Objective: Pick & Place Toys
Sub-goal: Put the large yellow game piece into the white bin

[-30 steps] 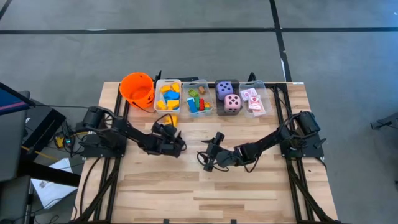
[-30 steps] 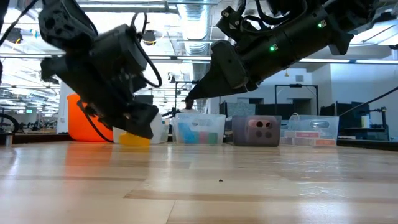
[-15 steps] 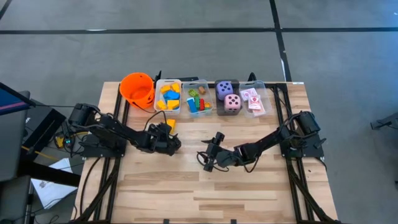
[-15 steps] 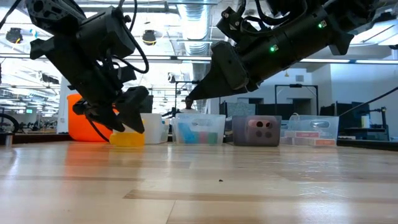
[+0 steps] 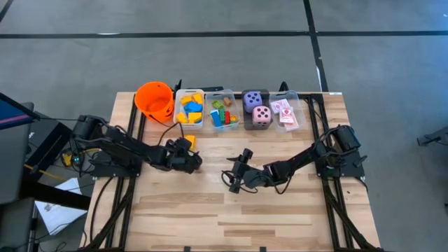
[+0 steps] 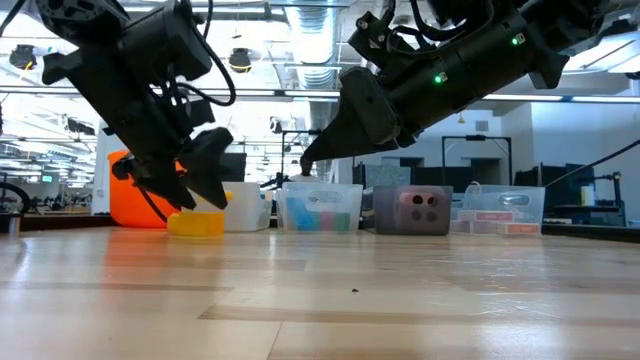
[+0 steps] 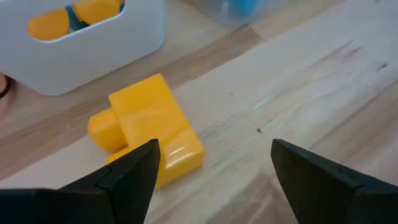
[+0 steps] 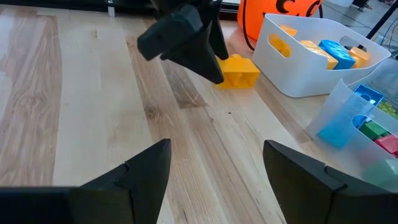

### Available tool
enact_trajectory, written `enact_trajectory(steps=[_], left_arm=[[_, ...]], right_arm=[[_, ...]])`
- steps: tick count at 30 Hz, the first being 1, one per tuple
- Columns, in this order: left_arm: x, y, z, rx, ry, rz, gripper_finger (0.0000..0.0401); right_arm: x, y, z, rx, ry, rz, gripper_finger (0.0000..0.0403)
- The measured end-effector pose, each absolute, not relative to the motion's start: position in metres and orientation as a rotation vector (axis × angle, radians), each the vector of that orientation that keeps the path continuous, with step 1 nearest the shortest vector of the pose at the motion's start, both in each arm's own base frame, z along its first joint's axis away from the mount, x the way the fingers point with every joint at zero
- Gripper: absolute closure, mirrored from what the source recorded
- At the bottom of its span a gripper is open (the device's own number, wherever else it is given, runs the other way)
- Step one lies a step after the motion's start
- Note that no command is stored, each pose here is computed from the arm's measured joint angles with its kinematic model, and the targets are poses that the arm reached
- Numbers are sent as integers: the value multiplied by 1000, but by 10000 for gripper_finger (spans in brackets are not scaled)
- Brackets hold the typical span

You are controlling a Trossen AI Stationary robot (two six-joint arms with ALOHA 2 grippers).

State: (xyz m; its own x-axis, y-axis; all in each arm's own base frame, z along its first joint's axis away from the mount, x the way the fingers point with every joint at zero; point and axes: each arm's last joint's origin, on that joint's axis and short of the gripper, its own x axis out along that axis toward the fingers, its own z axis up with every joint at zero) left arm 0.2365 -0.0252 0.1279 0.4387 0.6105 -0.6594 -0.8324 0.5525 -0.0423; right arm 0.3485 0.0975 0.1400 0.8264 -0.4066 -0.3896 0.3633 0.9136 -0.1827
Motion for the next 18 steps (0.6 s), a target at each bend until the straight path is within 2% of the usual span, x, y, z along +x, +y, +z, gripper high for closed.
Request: enact_trajectory(steps=[8, 14, 18], left_arm=[[237, -17, 131, -384, 619, 959, 102], [237, -5, 132, -151, 704, 949, 102], [237, -3, 132, -89, 752, 912, 104]], right_arm=[[349, 98, 140, -103, 436, -410, 154], [349, 97, 140, -103, 436, -410, 154], [349, 97, 140, -104, 437, -410, 154]])
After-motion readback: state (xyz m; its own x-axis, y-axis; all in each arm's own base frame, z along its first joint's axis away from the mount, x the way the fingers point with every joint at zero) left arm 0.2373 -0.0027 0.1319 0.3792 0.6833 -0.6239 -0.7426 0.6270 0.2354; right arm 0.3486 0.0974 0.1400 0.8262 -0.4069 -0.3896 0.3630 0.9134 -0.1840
